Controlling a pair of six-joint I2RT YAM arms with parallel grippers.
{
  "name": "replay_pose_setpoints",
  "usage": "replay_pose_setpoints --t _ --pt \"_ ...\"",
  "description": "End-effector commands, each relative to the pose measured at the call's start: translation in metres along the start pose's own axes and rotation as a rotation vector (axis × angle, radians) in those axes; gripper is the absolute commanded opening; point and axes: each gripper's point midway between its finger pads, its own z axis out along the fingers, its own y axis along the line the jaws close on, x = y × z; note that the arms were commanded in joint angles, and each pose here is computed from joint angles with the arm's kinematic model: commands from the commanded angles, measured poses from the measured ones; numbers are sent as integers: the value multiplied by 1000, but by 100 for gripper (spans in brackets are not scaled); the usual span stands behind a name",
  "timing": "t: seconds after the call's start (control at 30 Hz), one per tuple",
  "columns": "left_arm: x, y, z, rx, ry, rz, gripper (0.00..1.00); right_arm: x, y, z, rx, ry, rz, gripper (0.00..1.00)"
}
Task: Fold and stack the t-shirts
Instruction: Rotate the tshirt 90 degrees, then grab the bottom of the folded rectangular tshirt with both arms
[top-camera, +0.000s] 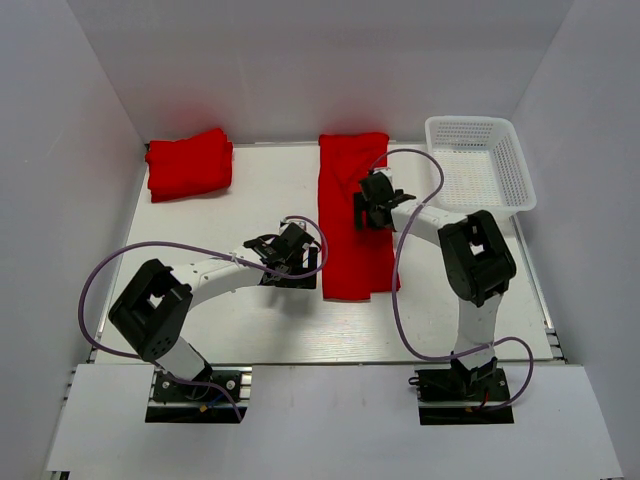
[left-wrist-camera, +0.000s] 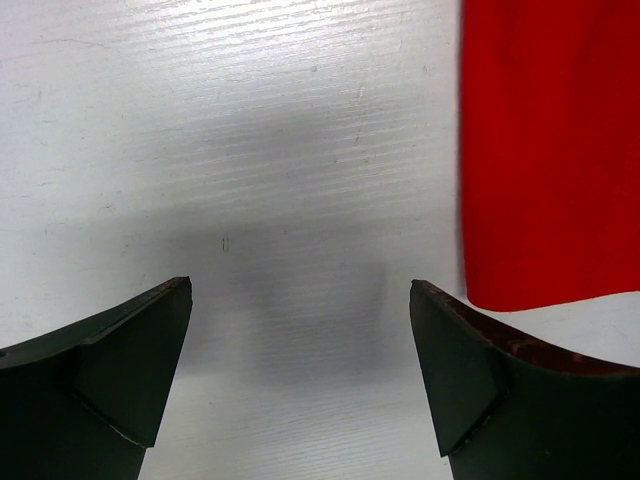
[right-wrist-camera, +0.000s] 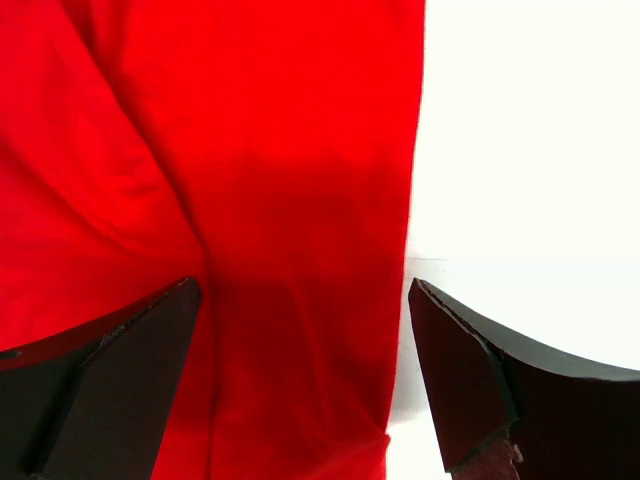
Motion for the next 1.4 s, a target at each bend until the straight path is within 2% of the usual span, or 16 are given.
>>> replay_pose_setpoints --t 0.0,0.13,0.27,0.43,0.47,0.53,0.57,0.63,0.73,0.93,1.0,1.03,1.13,1.2,1.3,1.37 --pt "-16 -8 -6 33 -47 -8 100 -1 -8 -4 -20 2 75 90" --pt "-22 -13 -7 51 -57 21 100 6 -1 -7 -116 37 82 90" --pt "-27 -33 -10 130 -76 68 100 -17 16 -47 -286 -49 63 90" --pt "-25 -55 -5 225 -52 134 100 -22 0 -92 -306 -127 99 90" --pt "-26 -58 -6 241 -57 133 100 5 -5 -88 -286 -75 118 90" --pt "-18 -57 3 235 -24 148 100 8 -12 -107 -296 -98 167 90" --pt "-19 -62 2 261 -23 148 100 41 -19 -101 -280 -39 177 90" --pt "-16 -66 4 280 -13 149 100 44 -19 -119 -325 -63 218 90" --pt "-11 -72 10 318 2 161 100 82 -23 -119 -344 -3 224 90" --pt "2 -71 14 330 46 165 84 120 -17 -120 -406 104 271 90" --pt "13 -66 16 326 72 167 82 129 -18 -118 -404 122 273 90" --pt "9 -69 14 335 57 157 77 130 -19 -117 -406 126 282 90" --pt "18 -66 17 337 73 149 72 139 -19 -113 -414 153 294 89" --pt "21 -69 15 350 81 158 70 144 -19 -110 -412 173 302 88" --pt "22 -70 18 349 82 158 59 146 -18 -107 -420 178 317 84" --pt "27 -72 21 343 103 168 52 149 -19 -106 -419 190 327 75"
